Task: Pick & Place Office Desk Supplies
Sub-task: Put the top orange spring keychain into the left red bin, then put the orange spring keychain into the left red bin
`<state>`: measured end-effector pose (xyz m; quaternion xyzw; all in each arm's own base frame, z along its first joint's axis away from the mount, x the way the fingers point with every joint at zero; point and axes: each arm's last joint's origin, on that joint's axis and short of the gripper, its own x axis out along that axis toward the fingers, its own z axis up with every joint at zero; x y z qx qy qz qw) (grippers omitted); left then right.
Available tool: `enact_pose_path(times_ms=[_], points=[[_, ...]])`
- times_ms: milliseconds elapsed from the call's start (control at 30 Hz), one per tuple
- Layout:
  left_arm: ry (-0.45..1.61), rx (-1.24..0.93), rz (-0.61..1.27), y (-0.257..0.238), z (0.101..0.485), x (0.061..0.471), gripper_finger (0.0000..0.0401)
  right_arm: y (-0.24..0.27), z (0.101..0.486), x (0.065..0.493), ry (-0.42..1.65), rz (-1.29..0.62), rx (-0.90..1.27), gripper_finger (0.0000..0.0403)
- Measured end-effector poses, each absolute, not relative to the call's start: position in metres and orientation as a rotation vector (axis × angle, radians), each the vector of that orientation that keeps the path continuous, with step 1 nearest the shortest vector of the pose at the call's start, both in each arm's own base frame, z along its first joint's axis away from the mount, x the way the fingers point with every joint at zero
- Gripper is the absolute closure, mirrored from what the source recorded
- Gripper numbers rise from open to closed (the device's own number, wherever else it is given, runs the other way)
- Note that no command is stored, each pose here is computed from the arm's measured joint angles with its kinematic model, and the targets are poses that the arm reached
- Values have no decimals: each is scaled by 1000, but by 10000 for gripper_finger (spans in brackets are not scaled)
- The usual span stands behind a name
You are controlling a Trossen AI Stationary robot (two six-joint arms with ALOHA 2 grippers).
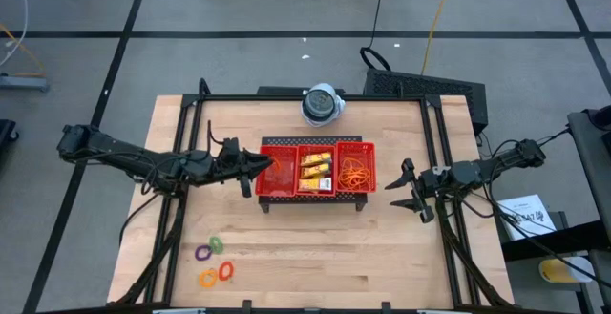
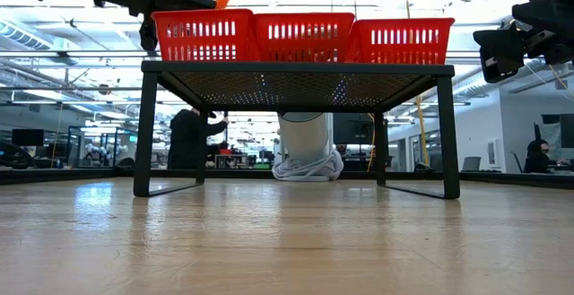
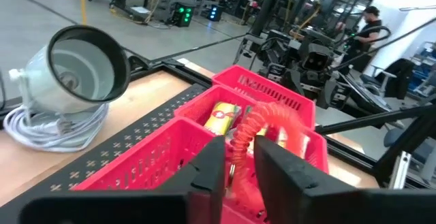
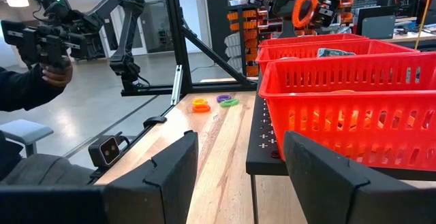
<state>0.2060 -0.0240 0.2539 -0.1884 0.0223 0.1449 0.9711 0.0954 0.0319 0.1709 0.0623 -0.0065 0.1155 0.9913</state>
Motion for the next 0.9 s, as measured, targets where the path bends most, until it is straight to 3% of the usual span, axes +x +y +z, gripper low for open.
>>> enact_pose_path(times_ms=[200, 433, 633, 900], points=[[81, -374, 318, -23, 250, 205, 253, 32, 171, 95, -12, 232, 125, 197], [78, -406, 278, -24, 251, 204, 224, 32, 171, 95, -13, 232, 125, 197], [53, -486, 45, -29, 266, 191, 221, 32, 171, 95, -13, 232, 125, 197], [138, -695, -478, -43, 282, 173, 221, 32, 171, 95, -13, 232, 125, 197]])
